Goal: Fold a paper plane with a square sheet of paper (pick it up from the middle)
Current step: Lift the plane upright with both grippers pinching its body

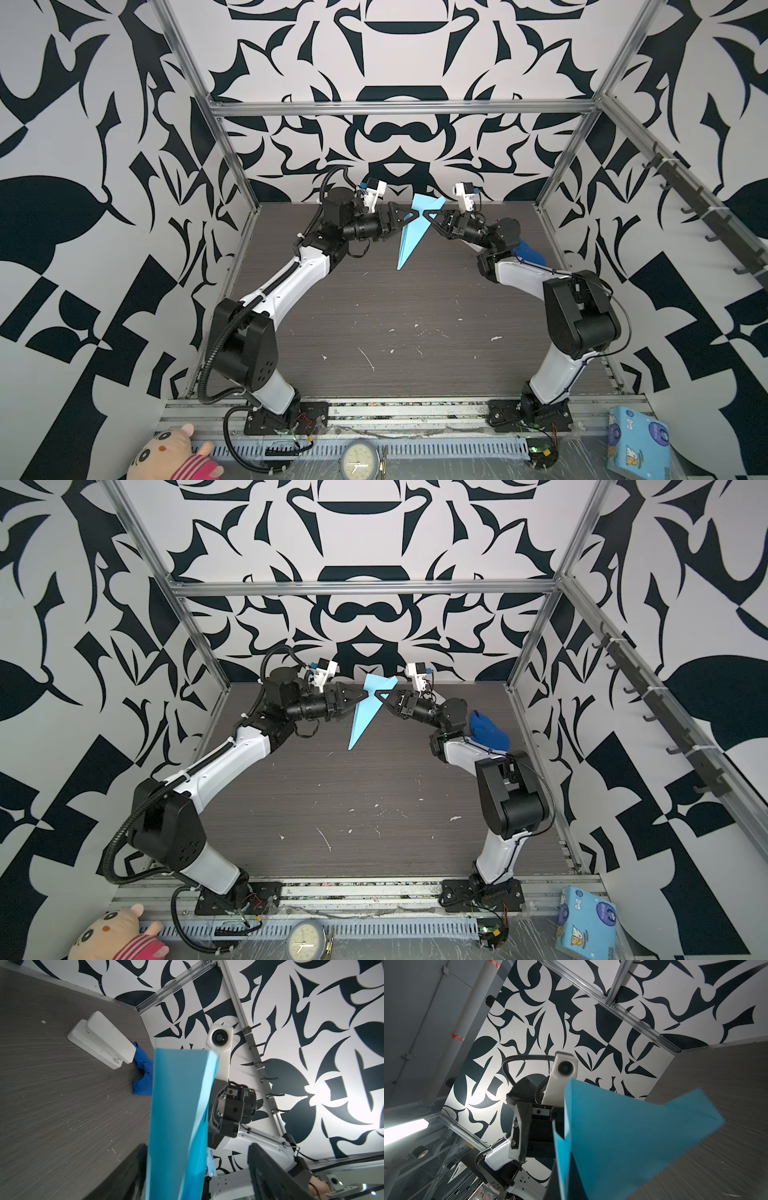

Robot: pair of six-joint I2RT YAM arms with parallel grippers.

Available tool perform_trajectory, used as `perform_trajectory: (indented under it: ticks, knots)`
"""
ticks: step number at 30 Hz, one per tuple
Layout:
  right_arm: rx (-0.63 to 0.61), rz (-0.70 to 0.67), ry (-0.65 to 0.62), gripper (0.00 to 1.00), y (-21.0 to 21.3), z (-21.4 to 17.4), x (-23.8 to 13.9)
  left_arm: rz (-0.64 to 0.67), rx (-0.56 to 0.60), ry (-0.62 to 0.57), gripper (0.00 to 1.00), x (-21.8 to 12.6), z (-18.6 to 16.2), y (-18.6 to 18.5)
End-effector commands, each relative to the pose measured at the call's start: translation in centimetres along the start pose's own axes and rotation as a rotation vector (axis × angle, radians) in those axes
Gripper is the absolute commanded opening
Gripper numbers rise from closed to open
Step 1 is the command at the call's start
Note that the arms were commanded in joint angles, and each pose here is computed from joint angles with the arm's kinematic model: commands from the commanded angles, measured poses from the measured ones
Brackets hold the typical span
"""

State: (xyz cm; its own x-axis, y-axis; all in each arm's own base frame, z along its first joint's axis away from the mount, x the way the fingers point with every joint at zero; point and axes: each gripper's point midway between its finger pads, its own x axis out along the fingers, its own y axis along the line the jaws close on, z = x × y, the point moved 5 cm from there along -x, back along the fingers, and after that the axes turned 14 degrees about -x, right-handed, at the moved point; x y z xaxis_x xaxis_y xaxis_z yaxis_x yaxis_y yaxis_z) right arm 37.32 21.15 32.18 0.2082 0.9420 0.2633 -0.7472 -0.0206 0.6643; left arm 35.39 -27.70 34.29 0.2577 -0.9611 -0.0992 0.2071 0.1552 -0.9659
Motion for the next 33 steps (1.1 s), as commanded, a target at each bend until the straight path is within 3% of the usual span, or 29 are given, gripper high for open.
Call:
perform_trajectory:
  ticks: [1, 5, 17, 27, 33]
  knots:
    - [-0.084, 0.069, 0.010, 0.01, 2.5, 0.8, 0.6, -0.014, 0.009, 0.020, 0.70, 0.7, 0.7, 0.1]
    - [-0.075, 0.067, 0.019, 0.00, 2.3, 0.6, 0.5, 0.010, 0.029, 0.020, 0.59, 1.0, 1.6, 0.4]
    - [-0.038, 0.054, 0.035, 0.00, 1.3, -0.3, 0.4, -0.028, 0.053, 0.041, 0.40, 1.2, 2.3, 0.4]
    - [-0.015, 0.054, 0.043, 0.00, 0.9, -0.5, 0.4, -0.075, 0.035, 0.080, 0.36, 1.9, 2.7, 0.1]
    - [0.015, 0.041, 0.056, 0.00, 0.1, -0.8, 0.4, -0.095, 0.039, 0.080, 0.28, 1.8, 2.7, 0.0]
